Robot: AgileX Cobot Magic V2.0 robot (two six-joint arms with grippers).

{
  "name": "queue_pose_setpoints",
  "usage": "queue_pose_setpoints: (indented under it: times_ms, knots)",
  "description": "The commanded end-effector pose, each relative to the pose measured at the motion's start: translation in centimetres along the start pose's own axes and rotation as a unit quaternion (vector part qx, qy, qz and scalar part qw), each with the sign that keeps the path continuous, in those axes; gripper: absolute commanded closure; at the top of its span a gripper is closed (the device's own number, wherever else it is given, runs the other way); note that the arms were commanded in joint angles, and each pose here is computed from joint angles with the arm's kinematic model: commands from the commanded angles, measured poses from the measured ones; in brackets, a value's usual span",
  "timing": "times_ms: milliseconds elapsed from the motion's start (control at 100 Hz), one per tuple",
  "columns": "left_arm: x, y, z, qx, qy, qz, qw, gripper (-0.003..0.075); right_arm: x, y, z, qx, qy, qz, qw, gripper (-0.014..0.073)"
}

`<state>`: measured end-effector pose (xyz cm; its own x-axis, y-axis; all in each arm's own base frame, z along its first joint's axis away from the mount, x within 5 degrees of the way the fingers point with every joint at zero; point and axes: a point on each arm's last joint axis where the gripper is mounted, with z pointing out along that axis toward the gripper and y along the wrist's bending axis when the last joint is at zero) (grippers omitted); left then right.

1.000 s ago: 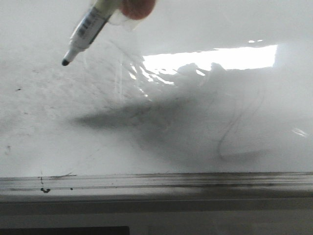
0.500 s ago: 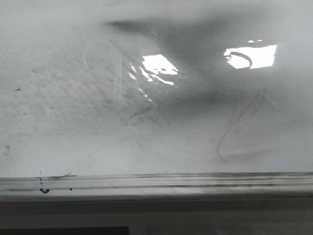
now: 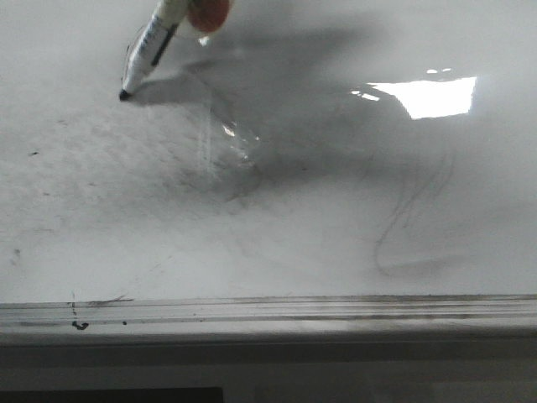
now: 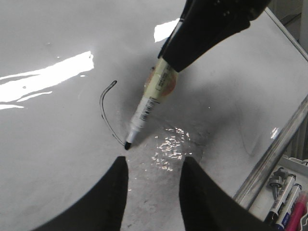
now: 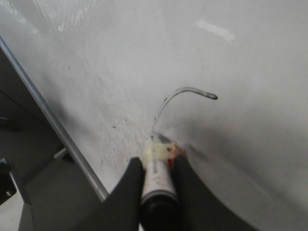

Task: Write number 9 on whiteboard

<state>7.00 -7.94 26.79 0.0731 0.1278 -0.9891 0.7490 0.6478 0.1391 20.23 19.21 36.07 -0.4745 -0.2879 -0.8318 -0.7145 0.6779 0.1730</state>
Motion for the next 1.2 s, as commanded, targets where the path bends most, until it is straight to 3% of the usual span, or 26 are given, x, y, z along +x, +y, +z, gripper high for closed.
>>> queue_pose_setpoints:
  times_ms: [0, 210, 320, 530, 910, 1190]
  knots:
    - [-1.8, 0.1, 0.0, -0.001, -0.051, -0.009, 0.999, 0.0477, -1.5, -0.8, -2.4, 0.038, -0.056, -0.038, 0.997, 0.0654]
    - [-1.8, 0.1, 0.0, -0.001, -0.051, -0.009, 0.999, 0.0477, -4.3, -1.6, -5.1, 0.063, -0.119, -0.036, 0.990, 0.0654]
    - [-1.8, 0.1, 0.0, -0.001, -0.051, -0.009, 0.999, 0.0477, -3.6, -1.6, -4.3, 0.055, -0.077, -0.029, 0.995, 0.0654]
    - [-1.8, 0.2, 0.0, -0.001, -0.049, -0.009, 0.999, 0.0477, 1.7, -0.7, -1.9, 0.021, 0.044, -0.004, 0.999, 0.0654]
    - [0.0, -1.0, 4.0, 0.047, 0.009, 0.004, 0.999, 0.0475, 1.0, 3.6, -2.1, -0.047, 0.017, -0.042, 0.998, 0.0654]
    - [0.6, -2.0, 6.9, 0.078, -0.019, 0.005, 0.997, 0.0456, 1.1, 5.2, -2.0, -0.073, 0.011, -0.036, 0.997, 0.0654]
